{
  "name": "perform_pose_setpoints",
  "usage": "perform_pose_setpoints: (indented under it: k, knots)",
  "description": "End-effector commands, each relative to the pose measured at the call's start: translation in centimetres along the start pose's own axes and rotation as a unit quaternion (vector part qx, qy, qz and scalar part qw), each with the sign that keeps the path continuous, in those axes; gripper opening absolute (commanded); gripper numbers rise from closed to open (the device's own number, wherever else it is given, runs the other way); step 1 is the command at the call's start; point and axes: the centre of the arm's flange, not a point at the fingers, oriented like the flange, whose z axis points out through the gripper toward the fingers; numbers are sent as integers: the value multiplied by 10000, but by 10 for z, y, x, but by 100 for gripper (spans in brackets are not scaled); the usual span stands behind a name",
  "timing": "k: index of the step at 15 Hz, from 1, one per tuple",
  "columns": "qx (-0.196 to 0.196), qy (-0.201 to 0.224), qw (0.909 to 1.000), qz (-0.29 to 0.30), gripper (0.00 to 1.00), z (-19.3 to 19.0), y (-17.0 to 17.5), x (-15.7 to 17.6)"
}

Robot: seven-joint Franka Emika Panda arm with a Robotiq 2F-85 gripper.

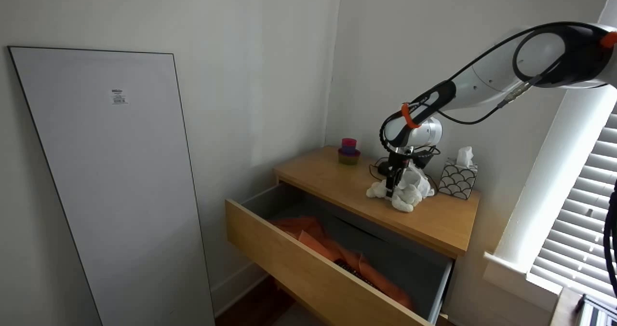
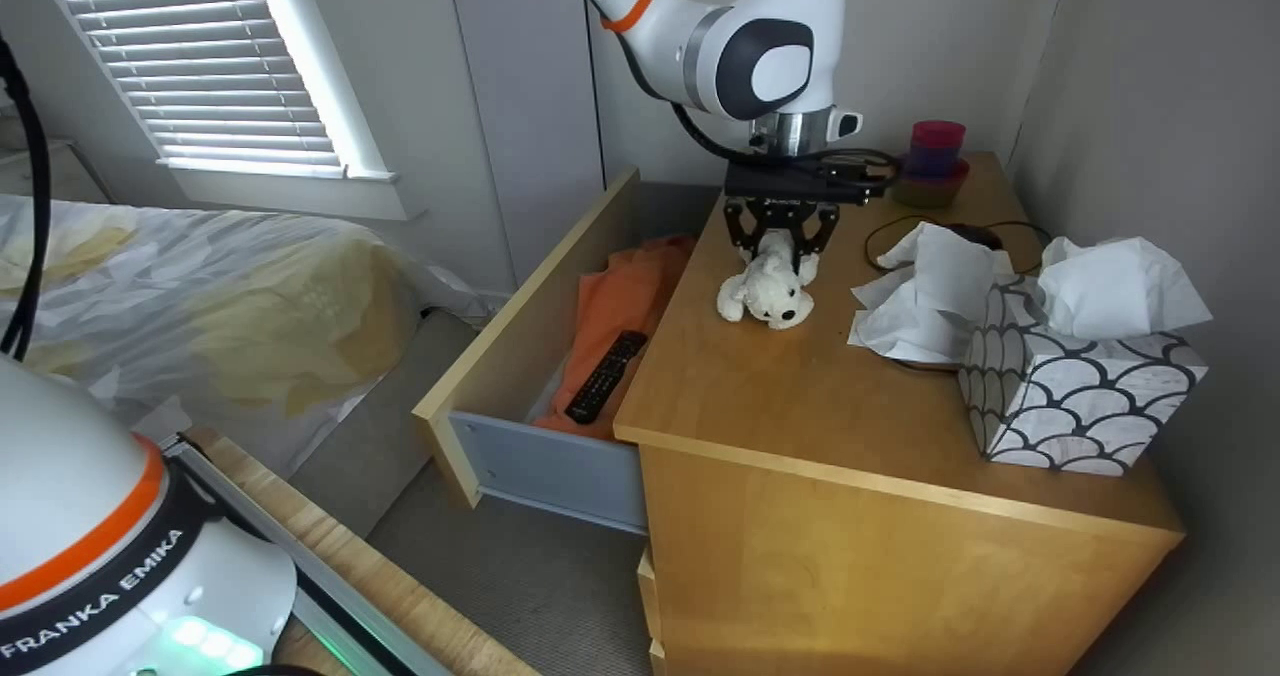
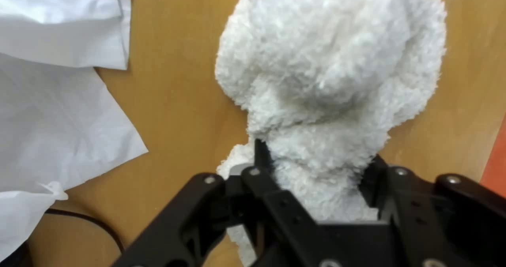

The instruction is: Put the black remote control and white bear in the open drawer

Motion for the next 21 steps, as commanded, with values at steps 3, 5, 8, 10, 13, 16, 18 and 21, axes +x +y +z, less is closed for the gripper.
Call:
perform_pose_setpoints:
  k: [3,5,8,10,13,16,18,21]
  knots:
    - [139,143,9998,-68,9,-13,-24,2]
    - [146,230,9993,-265,1,-29,-47,3]
    - [244,355,9971,-635,1,-57,-86,13]
    - [286,423,9951,-848,3,-70,-115,27]
    - [360,544,9917,-1112,3,-81,-156,50]
    - [453,539,9894,-1268,3,-69,-192,77]
    - [442,493,9893,-1299,3,-55,-212,90]
    - [474,436,9915,-1129,3,-24,-232,109]
